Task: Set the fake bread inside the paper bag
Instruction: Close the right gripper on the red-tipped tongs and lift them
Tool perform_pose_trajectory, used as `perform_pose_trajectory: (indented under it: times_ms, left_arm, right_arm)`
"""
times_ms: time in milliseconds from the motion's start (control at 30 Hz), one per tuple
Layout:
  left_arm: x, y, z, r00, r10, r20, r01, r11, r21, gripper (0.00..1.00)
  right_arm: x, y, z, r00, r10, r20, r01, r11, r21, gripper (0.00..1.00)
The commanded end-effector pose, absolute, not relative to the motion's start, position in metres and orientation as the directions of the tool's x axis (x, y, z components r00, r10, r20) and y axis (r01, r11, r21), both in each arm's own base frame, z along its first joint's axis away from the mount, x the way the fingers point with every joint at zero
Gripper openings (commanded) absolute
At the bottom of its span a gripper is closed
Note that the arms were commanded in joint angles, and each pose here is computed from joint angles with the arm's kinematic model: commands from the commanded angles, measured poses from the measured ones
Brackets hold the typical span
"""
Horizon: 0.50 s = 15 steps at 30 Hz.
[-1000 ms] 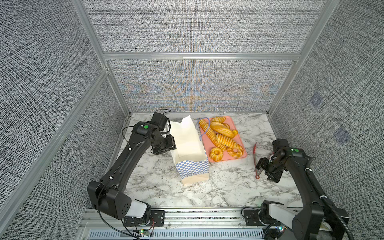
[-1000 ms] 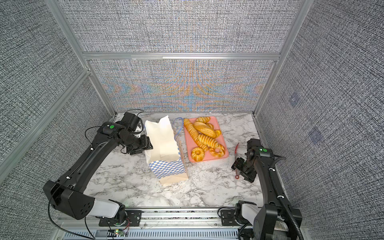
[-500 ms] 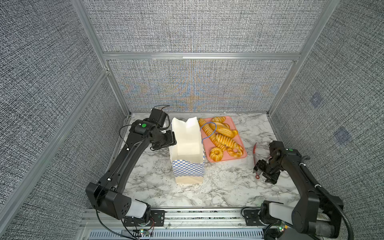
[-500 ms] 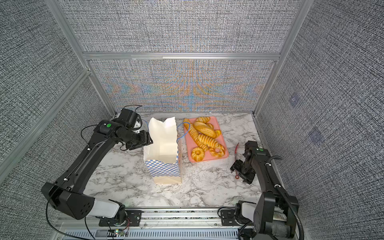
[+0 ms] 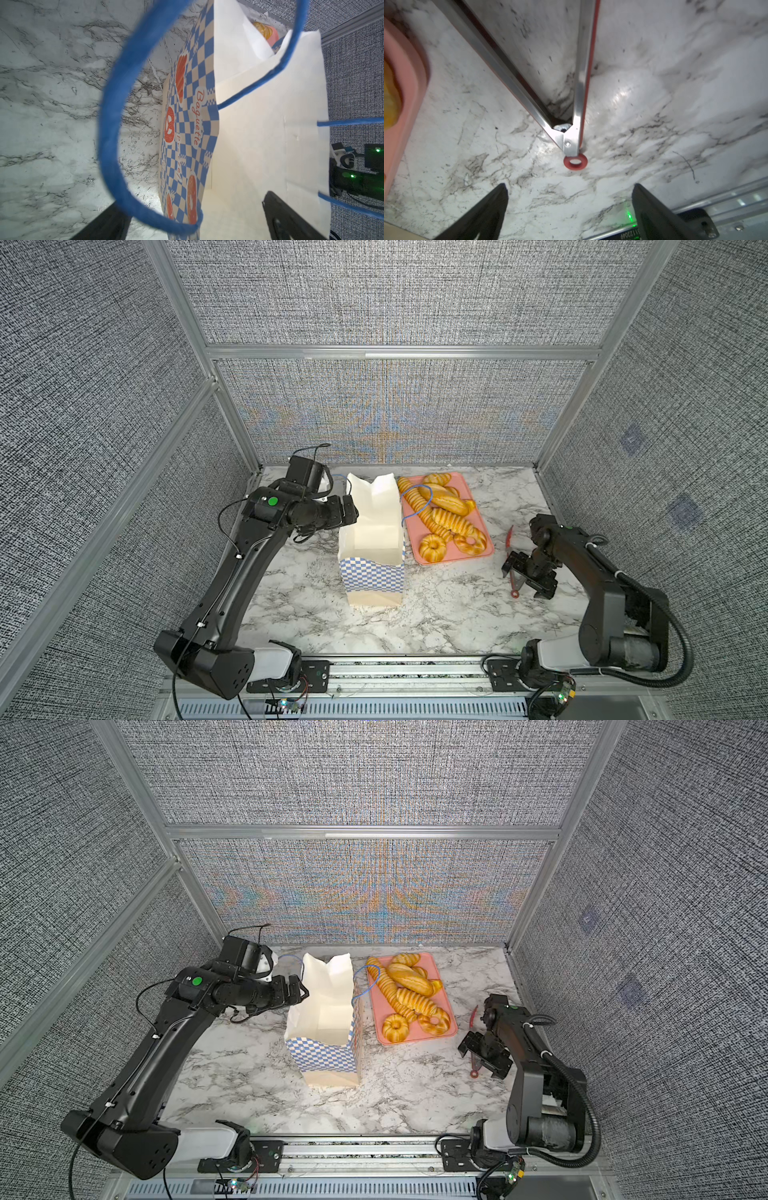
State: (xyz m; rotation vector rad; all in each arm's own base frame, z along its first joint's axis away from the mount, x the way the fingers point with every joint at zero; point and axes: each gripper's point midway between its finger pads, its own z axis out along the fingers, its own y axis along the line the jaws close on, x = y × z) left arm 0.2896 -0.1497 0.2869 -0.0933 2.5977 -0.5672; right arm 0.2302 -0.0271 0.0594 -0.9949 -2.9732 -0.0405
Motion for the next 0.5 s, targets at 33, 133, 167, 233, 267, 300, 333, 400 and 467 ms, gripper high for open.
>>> perform_pose_trajectory:
  times_ms: [33,133,167,233,267,300,333,400,467]
  left_arm:
    - [0.293,-0.148,0.293,-0.865,-0.176,-0.469,0.038,0.911,-0.411,0.98]
    - [0.292,-0.145,0.296,-0.855,-0.187,-0.484,0.033,0.911,-0.411,0.98]
    - [0.291,-0.144,0.298,-0.850,-0.190,-0.491,0.033,0.911,-0.410,0.98]
    - [0.290,-0.142,0.300,-0.841,-0.198,-0.503,0.030,0.912,-0.410,0.98]
    - [0.289,-0.140,0.301,-0.836,-0.203,-0.509,0.028,0.912,-0.410,0.98]
    - [0.288,-0.139,0.302,-0.832,-0.205,-0.515,0.029,0.912,-0.409,0.98]
    - [0.287,-0.137,0.303,-0.827,-0.209,-0.522,0.026,0.913,-0.407,0.98]
    - [0.285,-0.134,0.303,-0.820,-0.216,-0.531,0.017,0.916,-0.400,0.98]
    - [0.284,-0.131,0.302,-0.813,-0.222,-0.539,0.011,0.918,-0.396,0.98]
  right_arm:
    - [0.245,-0.039,0.054,-0.835,0.549,-0.019,0.549,0.835,-0.031,0.95]
    - [0.255,-0.040,0.050,-0.855,0.518,-0.028,0.519,0.854,-0.030,0.95]
    - [0.257,-0.041,0.048,-0.860,0.509,-0.026,0.509,0.860,-0.032,0.96]
    - [0.258,-0.042,0.042,-0.870,0.492,-0.016,0.492,0.869,-0.041,0.95]
    - [0.260,-0.042,0.039,-0.875,0.483,-0.013,0.483,0.875,-0.040,0.95]
    - [0.270,-0.042,0.042,-0.880,0.473,-0.034,0.474,0.880,-0.024,0.95]
    - [0.276,-0.041,0.043,-0.883,0.467,-0.045,0.468,0.884,-0.010,0.95]
    - [0.283,-0.040,0.043,-0.890,0.451,-0.060,0.452,0.892,0.000,0.94]
    - [0.287,-0.042,0.042,-0.894,0.443,-0.064,0.444,0.896,-0.008,0.94]
